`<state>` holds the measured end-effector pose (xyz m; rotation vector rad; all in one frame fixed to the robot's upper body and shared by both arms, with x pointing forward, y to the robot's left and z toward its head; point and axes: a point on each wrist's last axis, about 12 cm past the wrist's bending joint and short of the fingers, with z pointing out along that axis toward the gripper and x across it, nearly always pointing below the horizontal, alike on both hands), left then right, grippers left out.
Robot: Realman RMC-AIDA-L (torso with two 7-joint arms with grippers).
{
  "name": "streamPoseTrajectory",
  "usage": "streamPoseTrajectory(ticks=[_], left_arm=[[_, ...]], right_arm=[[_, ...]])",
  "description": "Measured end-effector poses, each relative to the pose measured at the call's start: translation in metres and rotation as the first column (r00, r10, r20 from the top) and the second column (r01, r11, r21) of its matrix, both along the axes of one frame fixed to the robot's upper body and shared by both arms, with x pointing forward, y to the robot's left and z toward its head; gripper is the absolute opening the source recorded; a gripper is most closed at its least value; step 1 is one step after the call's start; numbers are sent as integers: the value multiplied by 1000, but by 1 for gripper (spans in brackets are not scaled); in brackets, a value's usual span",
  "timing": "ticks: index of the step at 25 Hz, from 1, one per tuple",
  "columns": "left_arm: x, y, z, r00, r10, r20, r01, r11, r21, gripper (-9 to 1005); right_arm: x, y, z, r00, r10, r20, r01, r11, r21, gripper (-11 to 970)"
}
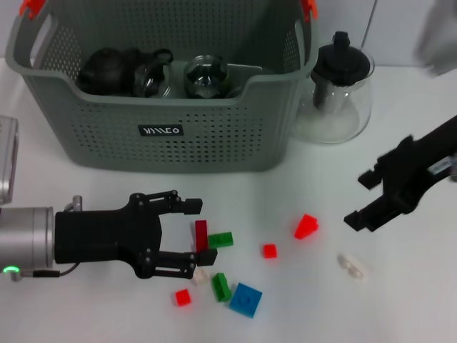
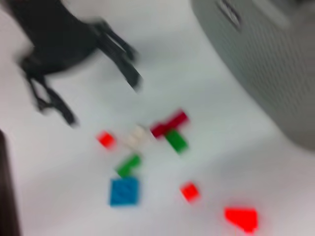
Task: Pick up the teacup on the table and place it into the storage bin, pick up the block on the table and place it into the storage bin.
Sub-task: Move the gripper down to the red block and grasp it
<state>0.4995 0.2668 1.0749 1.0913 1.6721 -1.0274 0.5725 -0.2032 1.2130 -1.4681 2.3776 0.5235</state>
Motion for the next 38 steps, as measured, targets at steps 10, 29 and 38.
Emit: streamPoseTrajectory(ticks=[10, 29, 38], left_arm=[[-2, 0, -3, 1000, -20, 22, 20, 1000, 22, 861], [-1, -2, -7, 1000, -10, 9, 9, 1000, 21, 861], [0, -3, -8, 1000, -5, 7, 5, 1000, 26, 862]], right_arm=[[27, 51, -47, 998, -63, -15, 60, 983, -174, 839], [38, 89, -88, 999, -53, 11, 54, 969, -241, 838], [35, 94, -97, 999, -40, 35, 48, 962, -269, 839]])
